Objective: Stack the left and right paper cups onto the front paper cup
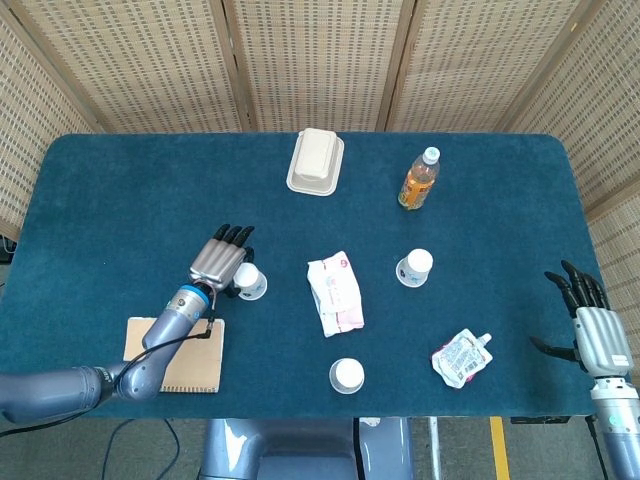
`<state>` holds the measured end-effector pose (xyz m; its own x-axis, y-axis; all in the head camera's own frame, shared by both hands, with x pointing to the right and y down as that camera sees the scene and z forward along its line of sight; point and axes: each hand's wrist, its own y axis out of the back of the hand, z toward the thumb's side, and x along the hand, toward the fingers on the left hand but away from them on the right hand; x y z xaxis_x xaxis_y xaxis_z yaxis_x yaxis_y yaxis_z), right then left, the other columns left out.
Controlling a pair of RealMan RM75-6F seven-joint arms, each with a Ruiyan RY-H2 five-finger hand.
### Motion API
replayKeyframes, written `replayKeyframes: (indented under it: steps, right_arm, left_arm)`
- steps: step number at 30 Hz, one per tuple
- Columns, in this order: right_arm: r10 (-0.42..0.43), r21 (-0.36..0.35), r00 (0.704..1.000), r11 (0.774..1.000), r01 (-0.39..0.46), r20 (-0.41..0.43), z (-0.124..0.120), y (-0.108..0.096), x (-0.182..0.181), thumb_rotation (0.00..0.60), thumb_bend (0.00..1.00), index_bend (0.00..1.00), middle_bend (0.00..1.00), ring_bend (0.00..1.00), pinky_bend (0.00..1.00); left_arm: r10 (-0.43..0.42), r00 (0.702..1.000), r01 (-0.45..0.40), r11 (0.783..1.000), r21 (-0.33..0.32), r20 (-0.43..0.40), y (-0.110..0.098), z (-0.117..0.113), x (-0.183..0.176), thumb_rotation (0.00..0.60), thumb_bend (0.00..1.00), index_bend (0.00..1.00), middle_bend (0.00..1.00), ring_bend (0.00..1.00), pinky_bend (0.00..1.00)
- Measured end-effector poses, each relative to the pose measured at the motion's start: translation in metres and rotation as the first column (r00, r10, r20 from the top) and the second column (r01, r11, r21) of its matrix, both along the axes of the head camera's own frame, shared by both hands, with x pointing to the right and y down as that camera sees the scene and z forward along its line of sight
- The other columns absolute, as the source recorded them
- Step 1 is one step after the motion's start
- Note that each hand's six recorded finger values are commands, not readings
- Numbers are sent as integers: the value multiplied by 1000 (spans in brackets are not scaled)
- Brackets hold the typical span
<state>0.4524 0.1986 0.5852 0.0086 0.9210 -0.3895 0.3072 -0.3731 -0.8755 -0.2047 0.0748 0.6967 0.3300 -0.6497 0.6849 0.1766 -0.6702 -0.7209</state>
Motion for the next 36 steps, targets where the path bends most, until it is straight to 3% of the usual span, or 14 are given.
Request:
replayKeyframes:
  steps: [10,18,29,36]
  right_arm:
    - [10,-2,1000,1000,-10,-4,1,0,3,600,89,172,0,0,0]
    - [19,-12,1000,1000,-19,-17,4,-1,7,600,89,189,0,0,0]
    - [41,-14,999,999,-42,-32,6,-3,14,600,89,189,0,0,0]
    - [42,-12,999,999,-42,-34,5,-2,15,600,88,192,0,0,0]
  left_arm:
    - [25,998,-23,999,39,-50,-4,-14,12,600,258,426,0,0,0]
    - [35,986,-24,997,68,-164,-13,-33,36,600,258,428,0,0,0]
    - [37,920,-40,999,-1,-390,-5,-50,83,600,257,433,0,0,0]
    - [93,887,-103,995,2,-453,4,-64,107,600,257,434,0,0,0]
